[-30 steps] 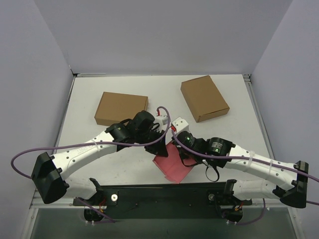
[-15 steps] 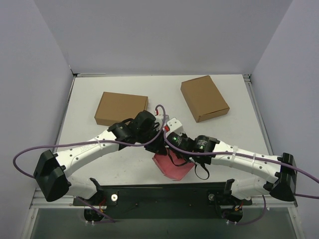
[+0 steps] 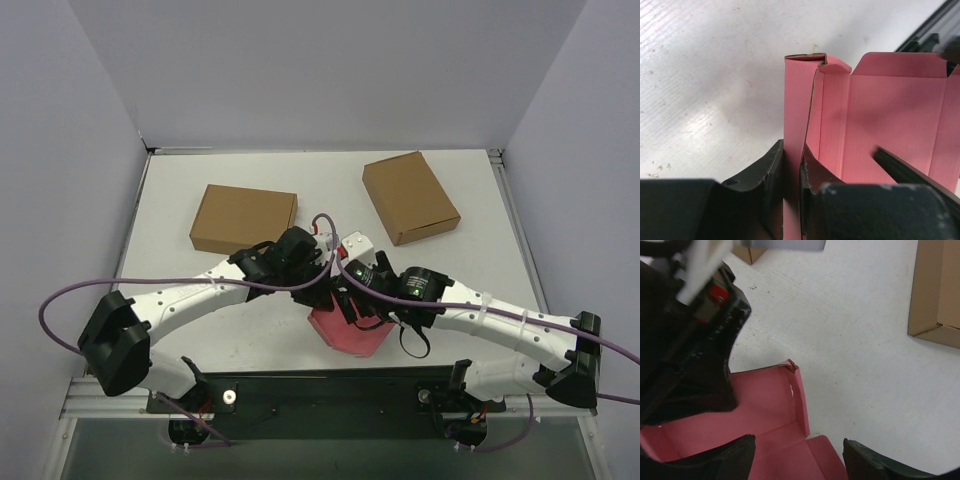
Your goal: Fold the paper box
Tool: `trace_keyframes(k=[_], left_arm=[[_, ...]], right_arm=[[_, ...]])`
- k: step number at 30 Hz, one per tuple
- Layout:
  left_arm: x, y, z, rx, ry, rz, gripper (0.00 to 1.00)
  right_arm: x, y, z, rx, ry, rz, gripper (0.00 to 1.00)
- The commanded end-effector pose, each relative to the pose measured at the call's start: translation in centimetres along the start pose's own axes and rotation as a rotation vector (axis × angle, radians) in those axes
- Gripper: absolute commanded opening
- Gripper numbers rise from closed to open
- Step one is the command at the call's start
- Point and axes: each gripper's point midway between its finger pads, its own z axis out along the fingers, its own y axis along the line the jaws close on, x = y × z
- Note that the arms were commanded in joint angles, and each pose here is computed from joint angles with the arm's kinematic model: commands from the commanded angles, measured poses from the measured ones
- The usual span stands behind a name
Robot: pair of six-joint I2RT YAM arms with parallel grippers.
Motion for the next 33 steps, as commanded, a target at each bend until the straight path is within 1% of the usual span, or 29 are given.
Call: trace_keyframes(k=[1,6,7,9,11,12,15,16,18,19,22,24,29,31,33], left_arm=[[-0.6,2.3,2.5,-0.066,-0.042,-0.006,0.06],[-0.8,5.8,4.9,-0.152,-0.081,-0.089,0.07],[-1.0,6.7,5.1,-0.173,-0.095,-0.11,0.07],[-0.8,8.3,6.2,-0.189,-0.105,-0.162,0.13],[-0.8,8.9,7.1,-0.174,-0.118,-0.189,0.16],[-0.6,9.5,7.7,-0.177,-0.108,-0.2,0.25],[-0.1,9.7,8.9,-0.163,-0.08,-0.205,0.45],[0.0,9.7,9.1,-0.16,-0.073,-0.206,0.58],[-0.2,9.7,9.1,-0.156,-0.072,-0.204,0.65],[-0.3,9.7,9.0,-0.156,-0.078,-0.2,0.7],[-1.2,9.5,8.0,-0.159,-0.112,-0.192,0.76],[-1.8,9.8,7.0,-0.183,-0.136,-0.181,0.84],[-1.8,11.2,5.2,-0.272,-0.131,-0.145,0.85],[-1.7,11.8,4.7,-0.295,-0.133,-0.144,0.85],[-1.7,12.0,4.2,-0.299,-0.143,-0.147,0.85]], right_arm=[[-1.5,0.2,-1.8,-0.042,-0.014,0.062,0.72],[-0.9,0.0,-1.0,-0.033,0.031,0.155,0.73],[-0.8,-0.4,-0.6,-0.026,0.049,0.207,0.73],[0.1,-0.5,-0.2,-0.047,0.091,0.258,0.73],[0.7,-1.3,0.3,-0.035,0.117,0.319,0.74],[1.0,-1.3,0.3,-0.043,0.13,0.33,0.74],[1.9,-1.9,0.7,-0.037,0.158,0.367,0.75],[2.1,-2.0,0.8,-0.039,0.166,0.38,0.75],[2.7,-2.2,1.2,-0.034,0.193,0.41,0.75],[2.9,-2.1,1.2,-0.041,0.205,0.417,0.75],[3.2,-2.4,1.3,-0.047,0.22,0.45,0.75],[3.3,-2.3,1.3,-0.06,0.228,0.472,0.75],[3.6,-2.8,1.2,-0.073,0.242,0.55,0.75],[3.7,-3.6,1.2,-0.054,0.236,0.603,0.73],[4.8,-4.3,1.4,-0.027,0.247,0.623,0.72]])
